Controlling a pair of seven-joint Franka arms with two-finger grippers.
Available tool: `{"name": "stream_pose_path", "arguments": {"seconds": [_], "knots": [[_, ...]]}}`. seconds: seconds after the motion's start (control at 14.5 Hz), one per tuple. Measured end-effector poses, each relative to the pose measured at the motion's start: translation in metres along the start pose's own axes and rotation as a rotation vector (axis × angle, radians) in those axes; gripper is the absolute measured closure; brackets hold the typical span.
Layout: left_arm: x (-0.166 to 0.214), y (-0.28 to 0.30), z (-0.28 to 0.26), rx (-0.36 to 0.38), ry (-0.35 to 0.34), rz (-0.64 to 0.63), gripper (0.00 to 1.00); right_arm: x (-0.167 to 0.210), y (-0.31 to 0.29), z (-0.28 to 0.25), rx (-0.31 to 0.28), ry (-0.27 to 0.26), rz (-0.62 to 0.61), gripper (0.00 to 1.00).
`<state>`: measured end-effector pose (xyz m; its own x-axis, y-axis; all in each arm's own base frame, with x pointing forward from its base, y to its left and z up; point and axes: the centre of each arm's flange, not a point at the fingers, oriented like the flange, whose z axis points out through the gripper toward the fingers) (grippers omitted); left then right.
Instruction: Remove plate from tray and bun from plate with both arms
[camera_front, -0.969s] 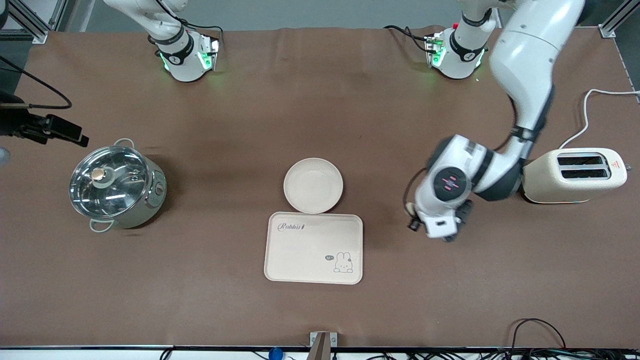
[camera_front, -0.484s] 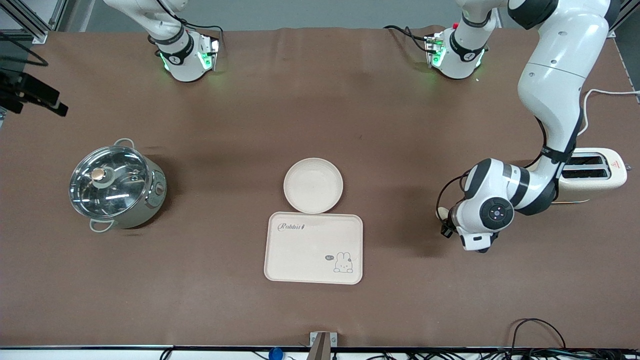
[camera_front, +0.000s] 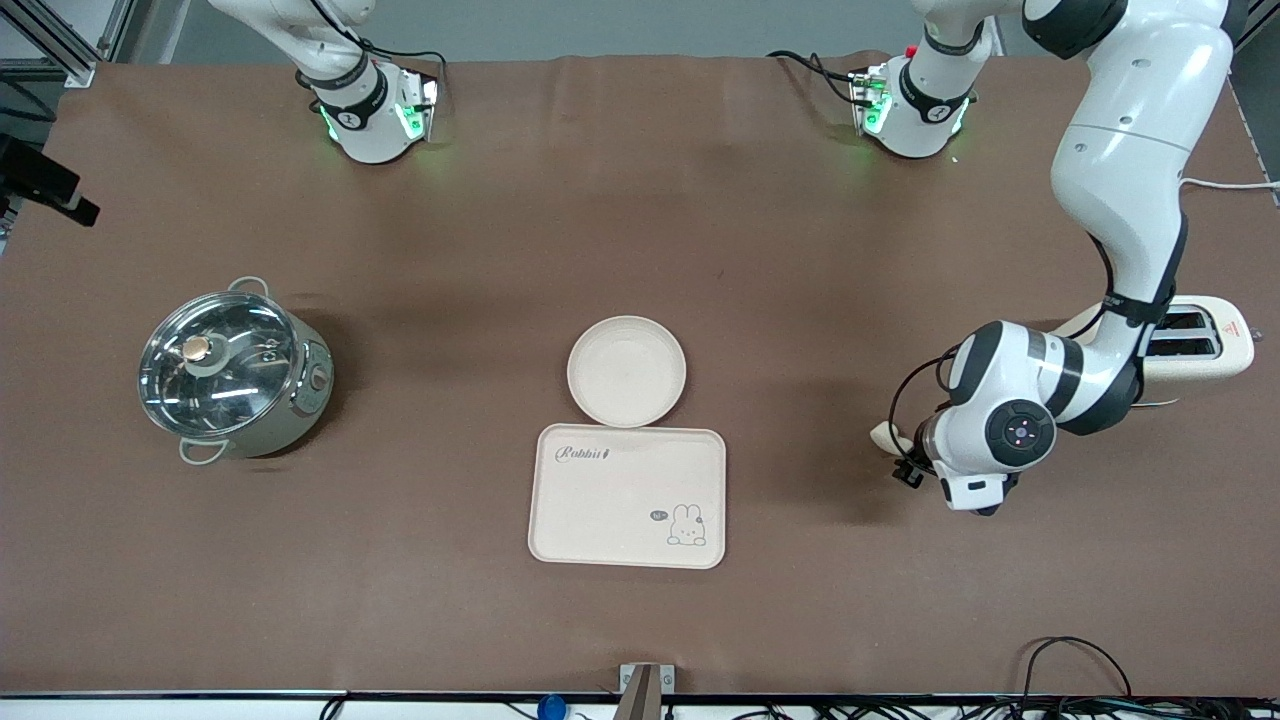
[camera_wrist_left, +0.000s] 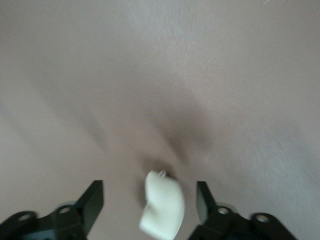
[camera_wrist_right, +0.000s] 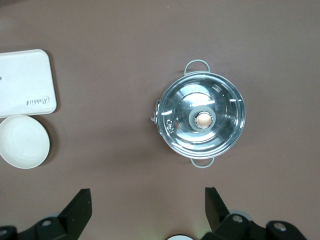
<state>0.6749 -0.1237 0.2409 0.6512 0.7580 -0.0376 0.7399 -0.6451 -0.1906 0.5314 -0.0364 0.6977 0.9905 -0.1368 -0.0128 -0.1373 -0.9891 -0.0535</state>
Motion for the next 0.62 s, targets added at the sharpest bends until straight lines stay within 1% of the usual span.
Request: {"name": "stream_pose_path", "arguments": {"seconds": [0.07, 0.14, 0.28, 0.42, 0.48, 0.62], "knots": [[0.000, -0.005, -0.032, 0.014, 0.013, 0.068, 0.02, 0.001, 0.000, 0.001, 0.000, 0.003, 0.000, 0.00], [0.000, -0.013, -0.069, 0.021, 0.033, 0.149, 0.00, 0.002, -0.001, 0.001, 0.001, 0.006, -0.003, 0.00], [-0.006, -0.033, -0.142, 0.003, 0.099, 0.295, 0.00, 0.002, -0.003, 0.001, 0.001, 0.010, -0.007, 0.00], [-0.016, -0.054, -0.200, -0.013, 0.162, 0.368, 0.00, 0.002, -0.005, 0.001, 0.001, 0.010, -0.011, 0.00], [-0.022, -0.064, -0.222, -0.018, 0.184, 0.392, 0.00, 0.002, -0.007, 0.001, 0.001, 0.010, -0.014, 0.00], [-0.034, -0.081, -0.257, -0.037, 0.197, 0.458, 0.00, 0.002, -0.009, 0.001, -0.003, 0.009, -0.017, 0.00]]}}
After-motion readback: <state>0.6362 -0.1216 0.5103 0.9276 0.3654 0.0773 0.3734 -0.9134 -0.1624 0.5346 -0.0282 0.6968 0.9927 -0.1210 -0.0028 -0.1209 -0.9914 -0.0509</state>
